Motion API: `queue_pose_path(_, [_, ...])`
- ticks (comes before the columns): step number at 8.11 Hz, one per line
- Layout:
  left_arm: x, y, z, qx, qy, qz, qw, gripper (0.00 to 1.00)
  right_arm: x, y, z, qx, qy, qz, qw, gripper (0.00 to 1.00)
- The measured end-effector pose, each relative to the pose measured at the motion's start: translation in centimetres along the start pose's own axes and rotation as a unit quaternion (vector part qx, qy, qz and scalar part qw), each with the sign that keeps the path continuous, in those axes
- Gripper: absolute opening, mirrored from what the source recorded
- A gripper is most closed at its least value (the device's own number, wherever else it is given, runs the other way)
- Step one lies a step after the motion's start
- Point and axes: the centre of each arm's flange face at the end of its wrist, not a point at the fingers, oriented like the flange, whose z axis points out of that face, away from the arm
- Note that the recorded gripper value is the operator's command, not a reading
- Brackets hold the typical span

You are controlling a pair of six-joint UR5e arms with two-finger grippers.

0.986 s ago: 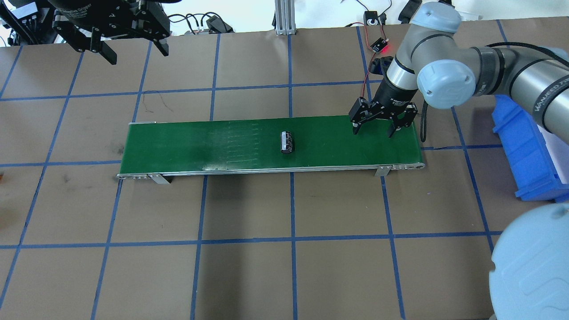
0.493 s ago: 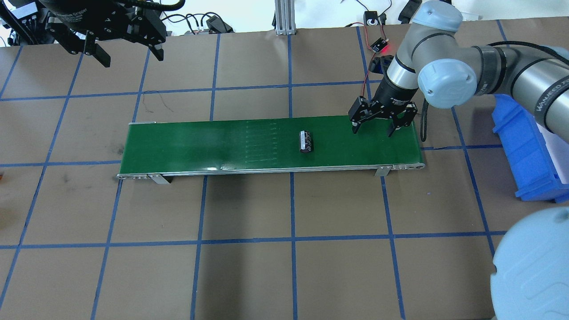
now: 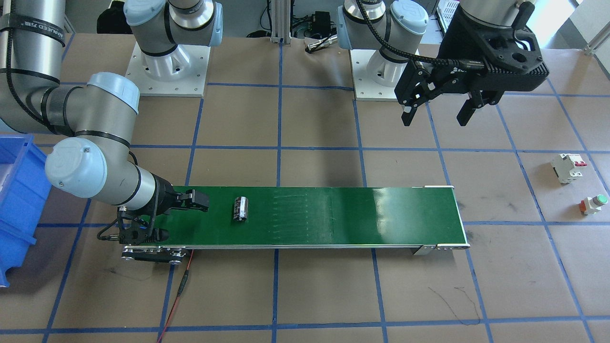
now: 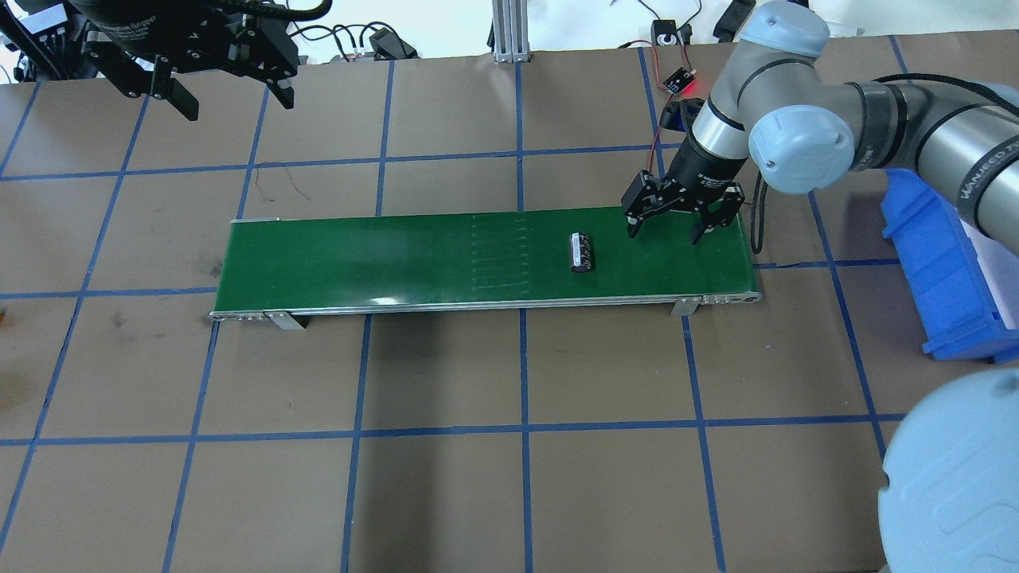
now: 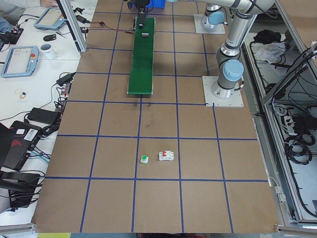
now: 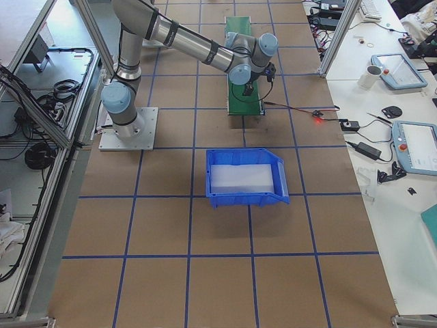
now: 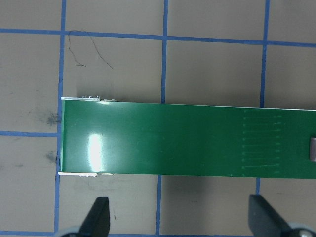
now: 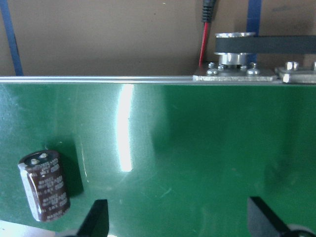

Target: Move capacitor from left to right

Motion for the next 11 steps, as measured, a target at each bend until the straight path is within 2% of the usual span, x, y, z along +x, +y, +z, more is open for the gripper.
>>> queue_pose_path(4, [-0.08, 0.01, 0.03, 0.000, -0.004, 0.001, 1.0000, 1.00, 0.06, 0.03, 0.07, -0.002, 0.002, 0.000, 1.0000, 1.00])
queue_pose_path(6, [-0.08, -0.08, 0.16, -0.001, -0.004, 0.001, 1.0000, 1.00, 0.09, 0.39, 0.32, -0.017, 0.000, 0.005, 0.9998, 1.00])
queue_pose_path(7, [-0.08, -0.03, 0.07, 0.000, -0.004, 0.002, 1.0000, 1.00, 0.16, 0.64, 0.49, -0.027, 0.001, 0.009, 0.9996, 0.70])
queue_pose_path(8, [-0.08, -0.01, 0.02, 0.000, -0.004, 0.002, 1.0000, 1.00, 0.23, 0.79, 0.63, -0.034, 0.004, 0.011, 0.9993, 0.21])
queue_pose_path(9, [-0.08, -0.01, 0.02, 0.000, -0.004, 0.002, 1.0000, 1.00, 0.28, 0.88, 0.72, -0.038, 0.005, 0.011, 0.9992, 0.00])
queue_pose_path(11, [-0.07, 0.00, -0.02, 0.000, -0.004, 0.002, 1.0000, 1.00, 0.74, 0.88, 0.66, -0.039, 0.021, 0.005, 0.9990, 0.00])
